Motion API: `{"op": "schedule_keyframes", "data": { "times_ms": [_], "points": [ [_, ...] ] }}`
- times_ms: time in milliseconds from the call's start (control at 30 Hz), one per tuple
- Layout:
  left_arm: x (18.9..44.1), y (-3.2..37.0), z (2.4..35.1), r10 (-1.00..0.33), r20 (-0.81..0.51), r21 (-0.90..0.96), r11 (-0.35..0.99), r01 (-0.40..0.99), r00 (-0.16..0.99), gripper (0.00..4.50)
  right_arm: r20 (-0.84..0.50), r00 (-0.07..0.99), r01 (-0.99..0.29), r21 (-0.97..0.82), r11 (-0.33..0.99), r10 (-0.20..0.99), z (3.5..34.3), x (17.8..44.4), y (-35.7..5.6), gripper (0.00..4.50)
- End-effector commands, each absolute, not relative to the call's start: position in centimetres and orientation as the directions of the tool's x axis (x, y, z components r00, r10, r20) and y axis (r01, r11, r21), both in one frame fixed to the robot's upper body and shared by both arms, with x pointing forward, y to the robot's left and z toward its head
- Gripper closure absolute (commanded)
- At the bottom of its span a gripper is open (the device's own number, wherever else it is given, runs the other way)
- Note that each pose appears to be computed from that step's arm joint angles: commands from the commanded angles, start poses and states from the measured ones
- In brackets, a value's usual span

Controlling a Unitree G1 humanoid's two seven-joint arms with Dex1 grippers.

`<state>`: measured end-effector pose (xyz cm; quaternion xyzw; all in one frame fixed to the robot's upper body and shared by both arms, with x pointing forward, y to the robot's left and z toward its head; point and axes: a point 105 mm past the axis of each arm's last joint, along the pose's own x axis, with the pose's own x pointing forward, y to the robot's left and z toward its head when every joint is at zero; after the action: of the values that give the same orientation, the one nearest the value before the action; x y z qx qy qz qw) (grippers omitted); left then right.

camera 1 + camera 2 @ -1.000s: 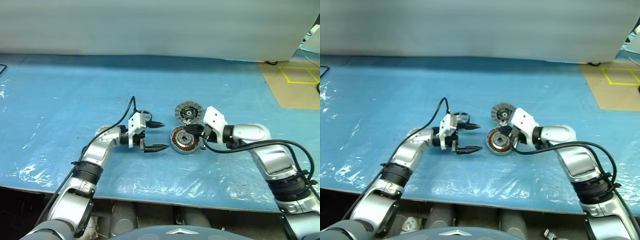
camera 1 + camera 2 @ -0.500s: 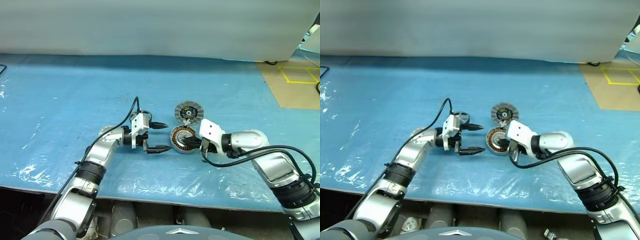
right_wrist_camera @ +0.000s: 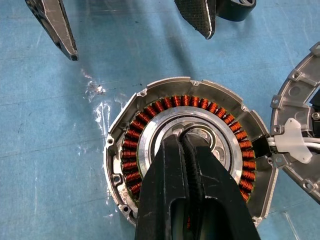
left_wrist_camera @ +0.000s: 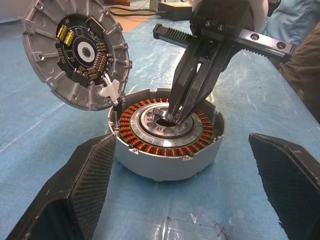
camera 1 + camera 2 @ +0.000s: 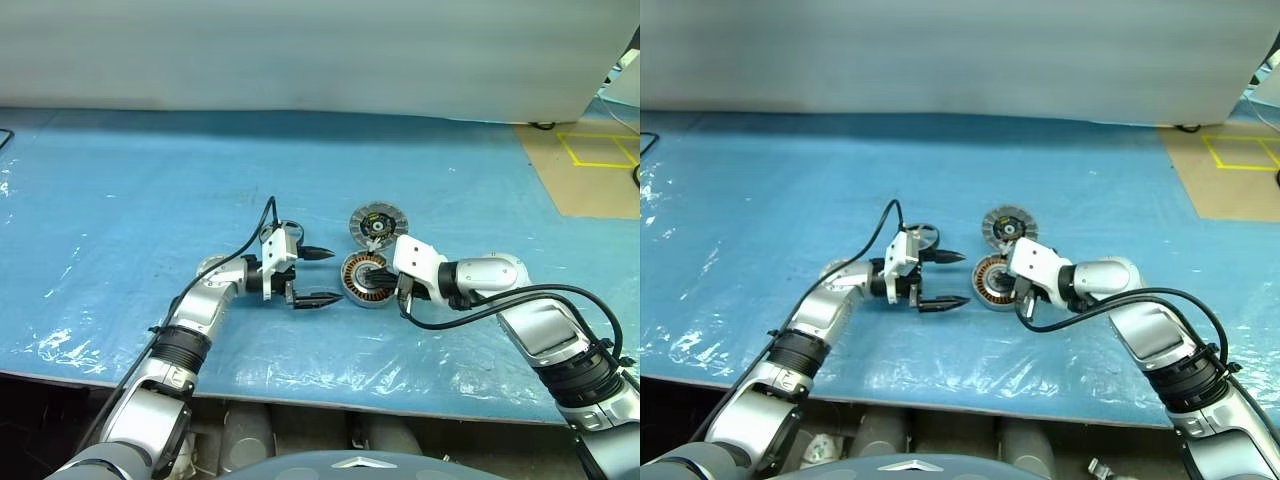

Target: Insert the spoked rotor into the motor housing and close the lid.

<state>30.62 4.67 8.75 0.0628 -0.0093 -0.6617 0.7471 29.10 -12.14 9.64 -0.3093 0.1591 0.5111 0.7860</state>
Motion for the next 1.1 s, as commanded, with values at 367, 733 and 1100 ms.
{"op": "schedule_keyframes", "data": {
  "times_ms": [367,733,1100],
  "points": [
    [30.5,4.3,9.6,-0.993,-0.059,0.139,0.092,0.986,0.101,0.00,-0.568,0.441,-0.893,-0.359,0.273,0.695,9.9,29.3,-12.3,4.05],
    [30.5,4.4,9.3,-0.993,-0.067,0.131,0.092,0.987,0.101,0.00,-0.458,0.436,-0.897,-0.290,0.334,0.775,13.6,29.4,-12.2,2.60],
    [30.4,4.2,9.3,-0.993,-0.067,0.131,0.087,0.988,0.097,0.00,-0.422,0.448,-0.892,-0.270,0.362,0.788,13.6,29.7,-11.8,2.97]
  ]
}}
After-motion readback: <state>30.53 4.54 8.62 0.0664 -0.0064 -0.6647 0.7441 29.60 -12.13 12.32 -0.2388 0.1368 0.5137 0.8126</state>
